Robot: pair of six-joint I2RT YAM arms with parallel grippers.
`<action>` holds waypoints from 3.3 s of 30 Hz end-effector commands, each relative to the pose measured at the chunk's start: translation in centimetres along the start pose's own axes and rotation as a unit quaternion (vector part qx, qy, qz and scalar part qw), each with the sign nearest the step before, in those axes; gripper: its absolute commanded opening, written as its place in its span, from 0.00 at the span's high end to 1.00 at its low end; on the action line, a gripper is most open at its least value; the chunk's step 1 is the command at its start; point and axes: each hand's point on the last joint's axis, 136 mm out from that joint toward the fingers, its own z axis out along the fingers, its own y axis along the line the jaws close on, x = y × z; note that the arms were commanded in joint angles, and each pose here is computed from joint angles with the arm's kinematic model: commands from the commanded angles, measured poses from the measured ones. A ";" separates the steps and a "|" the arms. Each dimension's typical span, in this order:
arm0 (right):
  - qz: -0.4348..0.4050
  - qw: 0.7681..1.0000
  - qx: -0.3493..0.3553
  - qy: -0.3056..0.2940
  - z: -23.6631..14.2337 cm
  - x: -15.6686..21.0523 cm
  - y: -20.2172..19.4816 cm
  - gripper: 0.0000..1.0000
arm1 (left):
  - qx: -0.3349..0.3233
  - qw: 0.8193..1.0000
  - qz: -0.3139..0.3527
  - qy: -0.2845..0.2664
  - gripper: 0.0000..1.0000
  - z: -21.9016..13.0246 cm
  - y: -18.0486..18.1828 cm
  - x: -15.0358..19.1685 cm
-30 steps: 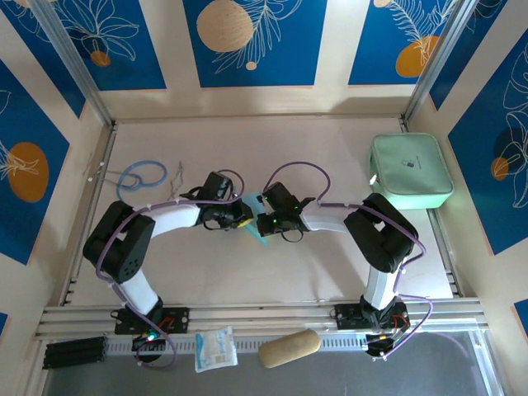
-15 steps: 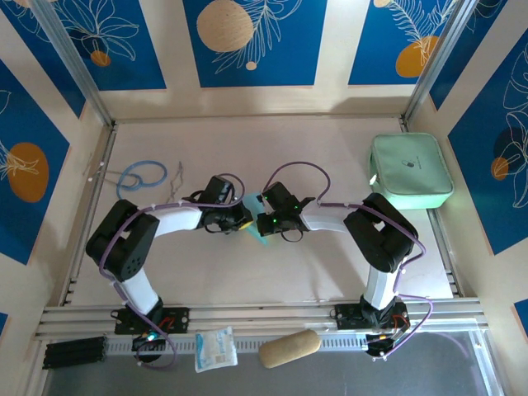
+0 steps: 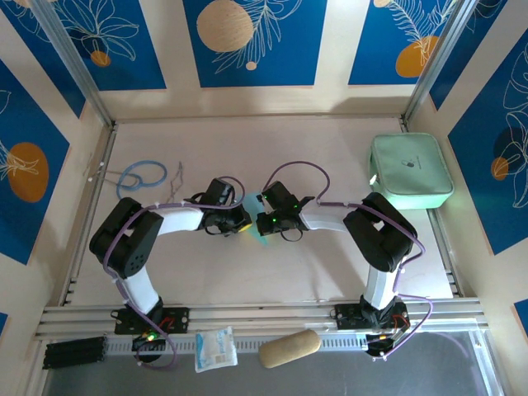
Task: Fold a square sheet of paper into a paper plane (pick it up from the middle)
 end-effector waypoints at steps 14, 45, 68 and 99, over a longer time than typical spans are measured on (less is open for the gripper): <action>0.021 0.999 0.008 0.035 0.6 1.4 -0.8 1.00 | -0.004 1.000 0.007 -0.004 0.89 -0.3 -0.2 -0.2; 0.020 1.000 -0.015 0.016 -1.0 -0.9 0.9 1.00 | -0.110 0.992 0.058 0.015 0.88 0.2 3.1 -6.7; 0.029 0.999 0.016 0.026 0.2 -0.6 -0.5 1.00 | -0.127 0.988 0.074 0.041 0.92 0.9 4.1 -6.3; 0.047 0.997 0.020 0.056 1.0 1.0 -1.1 1.00 | 0.044 0.999 0.002 -0.017 0.87 -1.7 -2.1 -0.5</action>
